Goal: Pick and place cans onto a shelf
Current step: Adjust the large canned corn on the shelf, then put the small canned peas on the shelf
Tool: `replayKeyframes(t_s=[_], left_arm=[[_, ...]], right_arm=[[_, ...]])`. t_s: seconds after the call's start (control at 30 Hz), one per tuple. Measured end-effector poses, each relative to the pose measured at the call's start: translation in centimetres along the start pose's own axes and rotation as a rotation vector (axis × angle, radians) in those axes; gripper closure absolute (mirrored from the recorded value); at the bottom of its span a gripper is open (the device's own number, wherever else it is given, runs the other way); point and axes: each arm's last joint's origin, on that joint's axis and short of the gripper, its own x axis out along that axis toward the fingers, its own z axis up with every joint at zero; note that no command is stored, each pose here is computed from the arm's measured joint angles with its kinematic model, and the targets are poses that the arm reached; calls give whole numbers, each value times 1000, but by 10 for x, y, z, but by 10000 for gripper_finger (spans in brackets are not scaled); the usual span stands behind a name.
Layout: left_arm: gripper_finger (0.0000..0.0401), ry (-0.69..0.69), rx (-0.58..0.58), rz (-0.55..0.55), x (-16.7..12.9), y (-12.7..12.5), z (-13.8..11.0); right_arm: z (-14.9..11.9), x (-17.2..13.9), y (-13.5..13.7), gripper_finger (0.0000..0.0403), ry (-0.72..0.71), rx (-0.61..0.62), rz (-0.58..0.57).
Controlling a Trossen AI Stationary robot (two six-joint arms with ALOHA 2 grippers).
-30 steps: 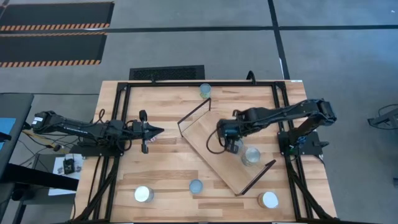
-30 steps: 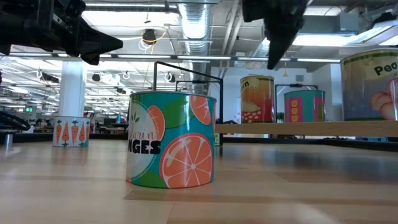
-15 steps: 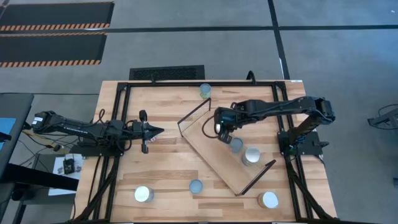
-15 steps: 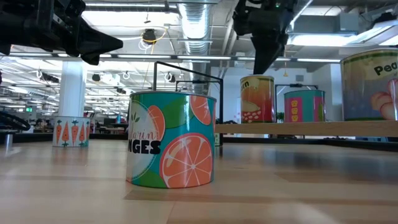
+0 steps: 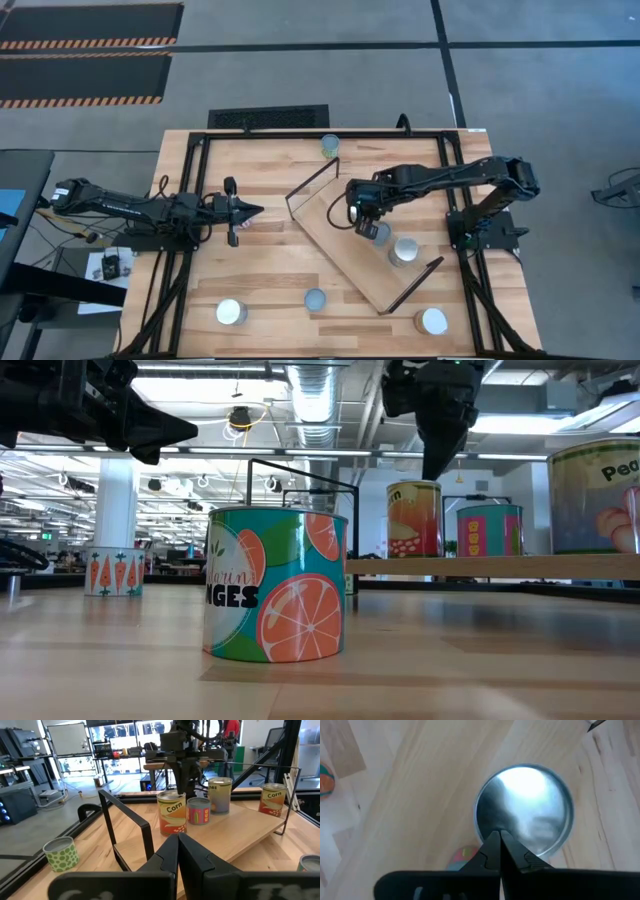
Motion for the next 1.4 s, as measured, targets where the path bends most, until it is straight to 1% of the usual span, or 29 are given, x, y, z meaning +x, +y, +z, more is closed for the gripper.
replayKeyframes(t_s=[0.13,0.53,0.6,0.73,0.87,1.03,1.23,1.4], left_arm=[[401,0,0,-1,0,0,0],[401,0,0,0,0,0,0],[401,0,0,0,0,0,0],[401,14,3,-10,0,0,-1],[401,36,8,-24,0,-1,-4],[401,39,-5,-33,0,-1,-4],[401,39,-23,-34,0,-1,-4],[401,72,-30,-33,1,-1,0]], right_arm=[[-4,-1,2,391,33,-13,4],[-6,-1,2,389,62,-21,7],[-5,-4,1,389,55,-33,-12],[-6,-17,1,389,13,-122,-59],[-12,-38,-5,397,-136,-171,-51],[-29,-58,-14,398,-411,-197,-10],[-58,-64,-28,398,-667,-241,17],[-79,-63,-48,398,-810,-246,17]])
